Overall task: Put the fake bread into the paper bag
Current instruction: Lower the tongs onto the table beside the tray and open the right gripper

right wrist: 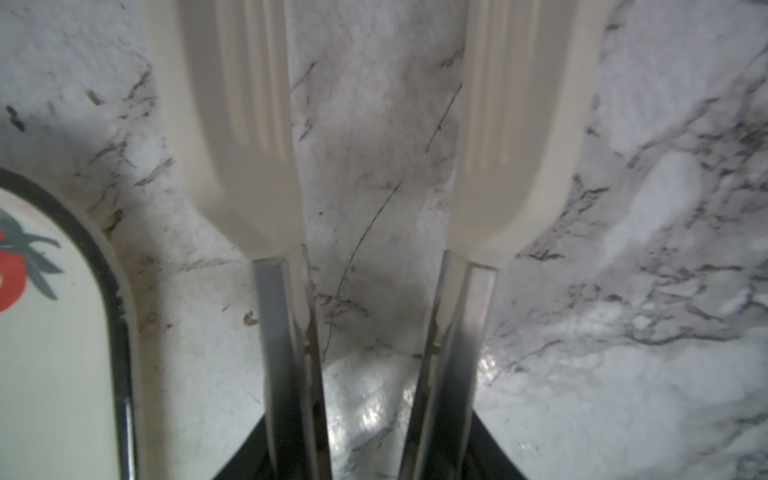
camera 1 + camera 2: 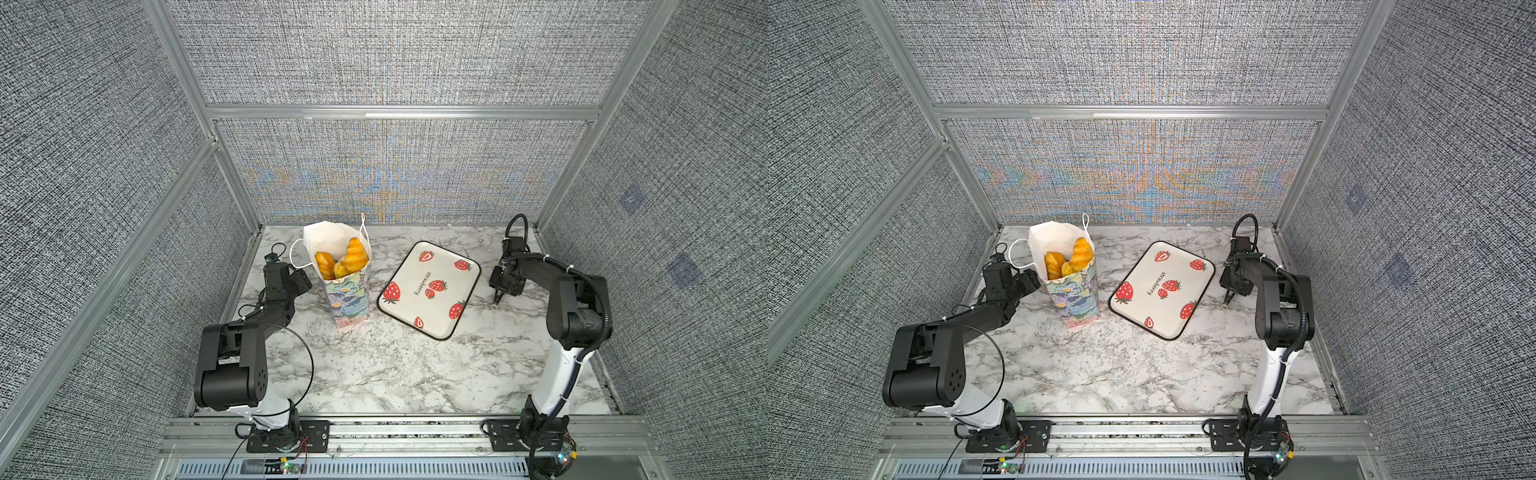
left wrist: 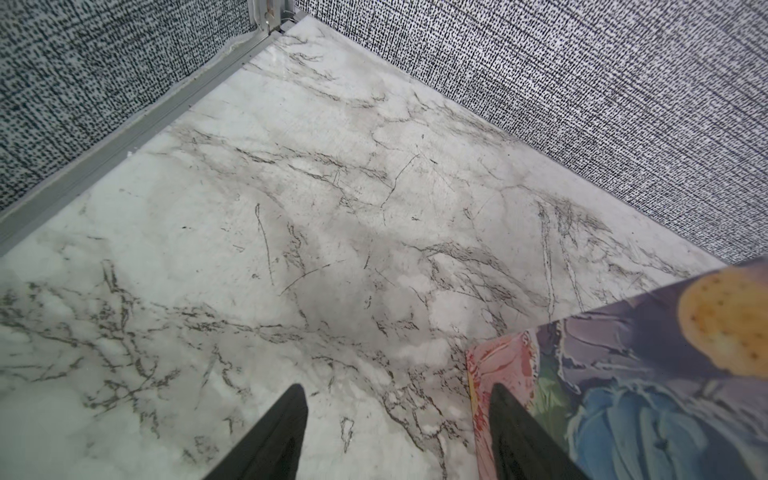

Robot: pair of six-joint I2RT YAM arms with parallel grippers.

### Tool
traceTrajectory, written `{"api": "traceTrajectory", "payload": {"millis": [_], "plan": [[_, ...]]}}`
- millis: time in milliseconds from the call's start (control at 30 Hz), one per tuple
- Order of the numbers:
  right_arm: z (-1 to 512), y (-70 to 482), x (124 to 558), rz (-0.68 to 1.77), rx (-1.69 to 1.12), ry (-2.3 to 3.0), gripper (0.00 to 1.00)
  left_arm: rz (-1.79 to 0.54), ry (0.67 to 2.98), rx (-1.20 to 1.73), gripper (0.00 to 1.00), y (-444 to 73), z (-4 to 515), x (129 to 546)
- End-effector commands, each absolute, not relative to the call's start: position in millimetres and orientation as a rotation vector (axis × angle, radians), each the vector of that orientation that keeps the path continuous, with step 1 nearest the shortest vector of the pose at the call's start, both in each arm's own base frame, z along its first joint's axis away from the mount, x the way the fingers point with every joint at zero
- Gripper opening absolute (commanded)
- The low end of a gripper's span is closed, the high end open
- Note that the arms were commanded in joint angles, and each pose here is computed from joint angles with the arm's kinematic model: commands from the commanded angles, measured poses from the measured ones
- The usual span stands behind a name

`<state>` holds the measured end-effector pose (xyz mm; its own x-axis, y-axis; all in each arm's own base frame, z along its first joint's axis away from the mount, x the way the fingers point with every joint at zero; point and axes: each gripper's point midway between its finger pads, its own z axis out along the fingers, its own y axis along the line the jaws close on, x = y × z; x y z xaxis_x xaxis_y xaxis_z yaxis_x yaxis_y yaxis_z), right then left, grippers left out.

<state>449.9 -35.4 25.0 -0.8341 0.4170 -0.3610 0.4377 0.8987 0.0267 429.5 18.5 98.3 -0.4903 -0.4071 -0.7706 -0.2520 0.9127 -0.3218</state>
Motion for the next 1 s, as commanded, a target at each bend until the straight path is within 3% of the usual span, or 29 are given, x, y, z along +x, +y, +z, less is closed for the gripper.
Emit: {"api": "traceTrajectory", "payload": {"millis": [0, 500, 733, 967], "plan": [[25.6, -33.9, 454.8, -0.096, 0.603, 2.704, 0.47, -0.187, 2.073, -0.47, 0.71, 22.1, 105.4, 428.1], [12.8, -33.8, 500.8, -0.109, 0.574, 2.766, 0.52, -0.121, 2.049, -0.465, 0.72, 30.5, 117.6, 419.1], [11.2, -31.2, 498.3, -0.104, 0.577, 2.786, 0.66, -0.112, 2.027, -0.45, 0.72, 31.2, 125.2, 421.9], [11.6, -26.1, 485.9, -0.114, 0.568, 2.798, 0.73, -0.1, 2.021, -0.46, 0.72, 33.7, 125.9, 424.8]]}}
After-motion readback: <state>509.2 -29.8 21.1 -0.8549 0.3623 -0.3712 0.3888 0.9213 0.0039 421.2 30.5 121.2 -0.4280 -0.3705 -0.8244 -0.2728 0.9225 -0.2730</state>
